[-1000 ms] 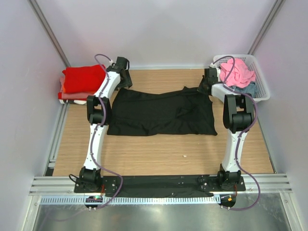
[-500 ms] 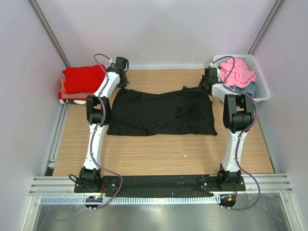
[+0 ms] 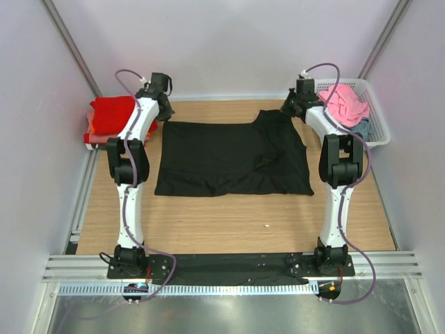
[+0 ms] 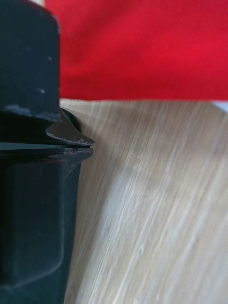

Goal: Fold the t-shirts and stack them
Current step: Fold the tshirt

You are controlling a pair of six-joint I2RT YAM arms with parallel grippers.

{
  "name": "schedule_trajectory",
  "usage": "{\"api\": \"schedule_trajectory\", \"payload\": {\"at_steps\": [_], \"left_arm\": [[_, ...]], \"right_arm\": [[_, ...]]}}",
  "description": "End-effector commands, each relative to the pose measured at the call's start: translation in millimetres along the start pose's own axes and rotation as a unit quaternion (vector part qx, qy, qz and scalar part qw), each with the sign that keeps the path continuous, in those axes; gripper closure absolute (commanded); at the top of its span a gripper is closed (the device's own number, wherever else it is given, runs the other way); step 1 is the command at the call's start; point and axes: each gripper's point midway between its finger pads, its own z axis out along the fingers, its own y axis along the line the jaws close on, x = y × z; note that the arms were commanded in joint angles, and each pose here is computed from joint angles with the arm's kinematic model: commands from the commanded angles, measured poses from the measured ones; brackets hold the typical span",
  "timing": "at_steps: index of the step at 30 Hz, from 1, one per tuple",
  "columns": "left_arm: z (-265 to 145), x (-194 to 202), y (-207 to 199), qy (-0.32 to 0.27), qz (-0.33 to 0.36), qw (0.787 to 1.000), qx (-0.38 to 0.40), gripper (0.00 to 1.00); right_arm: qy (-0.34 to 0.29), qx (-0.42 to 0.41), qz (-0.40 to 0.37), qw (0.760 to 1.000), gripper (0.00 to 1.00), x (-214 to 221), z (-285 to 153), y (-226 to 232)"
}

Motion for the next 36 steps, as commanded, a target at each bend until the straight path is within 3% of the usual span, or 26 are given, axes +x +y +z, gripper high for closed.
{"api": "schedule_trajectory", "payload": {"at_steps": [1, 16, 36], "left_arm": [[-46, -35, -3, -0.048, -0.024, 0.998, 0.022, 1.0], [-66, -15, 6, -0.025, -0.007, 0.999, 0.031, 1.0], [-63, 18, 40, 0.0, -0.002, 1.0, 0.013, 1.0]], "right_arm": [[-0.018, -0.017, -0.013, 1.0, 0.98, -27, -30, 21], [-0.012, -0.017, -0.033, 0.999, 0.98, -10, -79, 27], [0.011, 0.004, -0.041, 0.999, 0.98, 56, -135, 2]]}}
